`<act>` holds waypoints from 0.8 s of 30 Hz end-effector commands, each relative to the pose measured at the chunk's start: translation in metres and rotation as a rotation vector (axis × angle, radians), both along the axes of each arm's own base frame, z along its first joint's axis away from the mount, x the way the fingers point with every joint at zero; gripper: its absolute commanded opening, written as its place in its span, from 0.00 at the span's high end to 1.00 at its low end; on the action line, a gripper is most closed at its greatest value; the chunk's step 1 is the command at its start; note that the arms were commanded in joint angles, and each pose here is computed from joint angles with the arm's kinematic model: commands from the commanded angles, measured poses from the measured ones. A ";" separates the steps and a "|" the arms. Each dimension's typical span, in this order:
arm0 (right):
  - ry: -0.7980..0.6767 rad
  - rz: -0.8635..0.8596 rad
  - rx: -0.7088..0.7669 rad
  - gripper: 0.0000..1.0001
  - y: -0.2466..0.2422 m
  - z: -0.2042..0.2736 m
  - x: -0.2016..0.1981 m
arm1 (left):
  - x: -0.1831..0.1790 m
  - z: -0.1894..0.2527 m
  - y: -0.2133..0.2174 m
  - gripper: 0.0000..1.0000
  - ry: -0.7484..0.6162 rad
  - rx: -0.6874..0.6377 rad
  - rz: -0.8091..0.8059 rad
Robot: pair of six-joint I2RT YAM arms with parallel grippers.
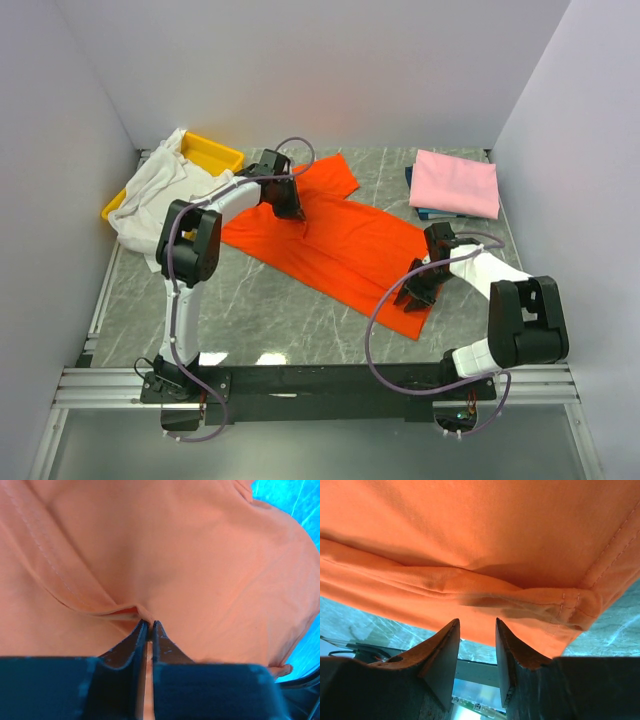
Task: Fold and stack the t-shirts
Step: Fold the tshirt
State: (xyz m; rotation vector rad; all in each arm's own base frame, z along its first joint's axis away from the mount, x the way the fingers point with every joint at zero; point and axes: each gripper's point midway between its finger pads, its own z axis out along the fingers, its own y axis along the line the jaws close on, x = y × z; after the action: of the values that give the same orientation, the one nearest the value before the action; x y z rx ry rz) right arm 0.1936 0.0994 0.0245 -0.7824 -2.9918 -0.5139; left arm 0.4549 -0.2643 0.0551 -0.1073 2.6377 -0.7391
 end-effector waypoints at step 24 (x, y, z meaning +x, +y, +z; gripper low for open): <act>-0.147 -0.101 -0.094 0.57 -0.037 0.036 0.016 | 0.008 0.093 -0.034 0.47 -0.138 -0.303 -0.059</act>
State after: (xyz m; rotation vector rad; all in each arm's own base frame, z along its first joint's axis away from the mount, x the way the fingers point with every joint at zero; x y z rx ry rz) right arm 0.2037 0.0802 0.0503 -0.9003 -3.0965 -0.5231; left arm 0.4487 -0.3070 0.0844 -0.0667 2.5556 -1.0455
